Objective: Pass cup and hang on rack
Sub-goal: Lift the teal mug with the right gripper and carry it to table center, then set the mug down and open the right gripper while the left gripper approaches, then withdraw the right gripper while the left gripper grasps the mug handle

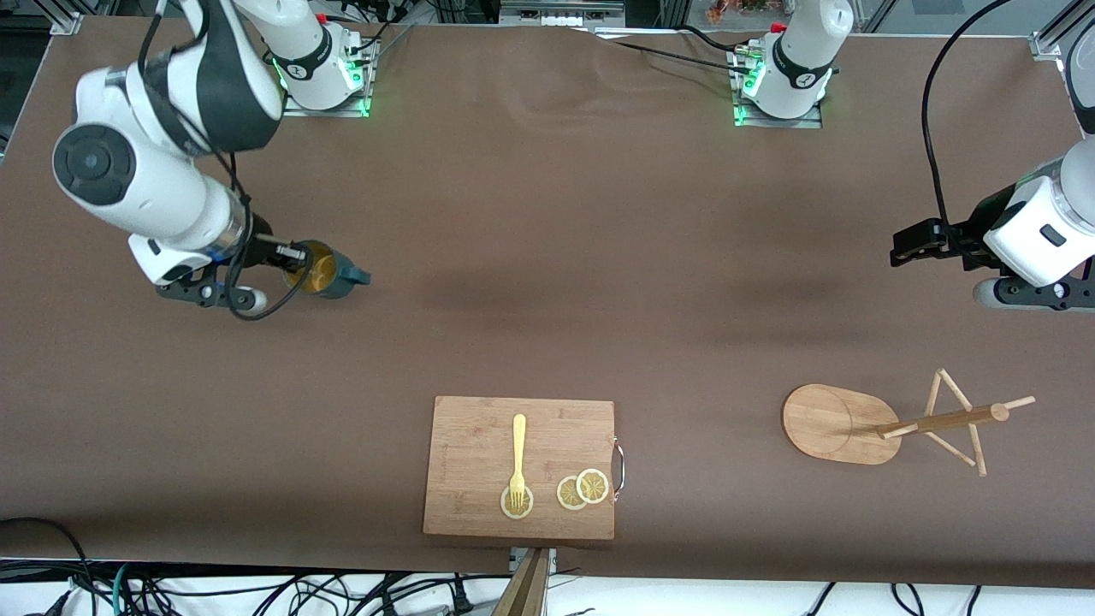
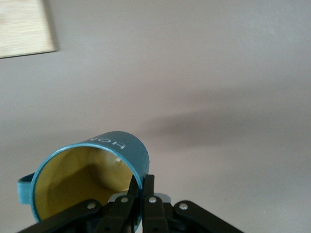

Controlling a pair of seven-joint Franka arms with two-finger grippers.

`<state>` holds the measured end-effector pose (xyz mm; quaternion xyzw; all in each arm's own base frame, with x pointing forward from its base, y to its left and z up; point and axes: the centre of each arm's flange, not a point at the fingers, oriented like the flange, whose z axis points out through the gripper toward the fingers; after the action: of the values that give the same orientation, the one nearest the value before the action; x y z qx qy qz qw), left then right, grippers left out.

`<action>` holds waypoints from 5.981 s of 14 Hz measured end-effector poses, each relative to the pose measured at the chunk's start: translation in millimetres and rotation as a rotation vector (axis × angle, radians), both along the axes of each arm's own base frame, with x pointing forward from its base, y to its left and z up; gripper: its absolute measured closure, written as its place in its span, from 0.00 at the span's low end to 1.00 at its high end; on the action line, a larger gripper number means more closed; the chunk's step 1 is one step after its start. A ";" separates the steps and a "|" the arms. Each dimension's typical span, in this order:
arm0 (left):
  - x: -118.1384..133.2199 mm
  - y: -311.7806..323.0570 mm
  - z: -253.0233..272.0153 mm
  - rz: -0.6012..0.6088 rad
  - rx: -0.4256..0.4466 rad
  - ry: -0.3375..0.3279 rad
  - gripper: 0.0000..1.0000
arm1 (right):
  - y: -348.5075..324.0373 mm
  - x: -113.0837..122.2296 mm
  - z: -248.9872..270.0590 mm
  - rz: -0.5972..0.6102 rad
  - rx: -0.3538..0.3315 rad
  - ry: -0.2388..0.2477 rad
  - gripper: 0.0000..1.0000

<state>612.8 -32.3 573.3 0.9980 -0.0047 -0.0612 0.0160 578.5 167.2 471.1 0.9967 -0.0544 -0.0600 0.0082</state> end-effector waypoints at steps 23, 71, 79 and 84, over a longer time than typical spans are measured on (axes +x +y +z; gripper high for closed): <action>1.3 -0.1 0.7 0.000 0.000 -0.003 0.00 | 402.8 -110.5 -188.2 0.252 0.063 -0.262 0.96; -122.8 -127.6 -438.5 -1.207 -0.973 -0.904 0.00 | -31.2 30.8 22.6 0.452 0.018 -0.012 0.00; -133.4 -144.6 -463.0 -1.241 -0.943 -1.032 0.00 | -113.5 14.4 7.0 0.405 0.067 -0.012 0.00; -140.1 -158.5 -473.5 -1.171 -0.943 -1.060 0.00 | -137.7 -1.9 -4.5 0.398 0.091 -0.015 0.00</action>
<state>472.8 -190.8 99.8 0.6239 -0.5405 0.4141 0.3836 576.6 29.5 466.6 0.9875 0.1463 -0.0522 -0.0258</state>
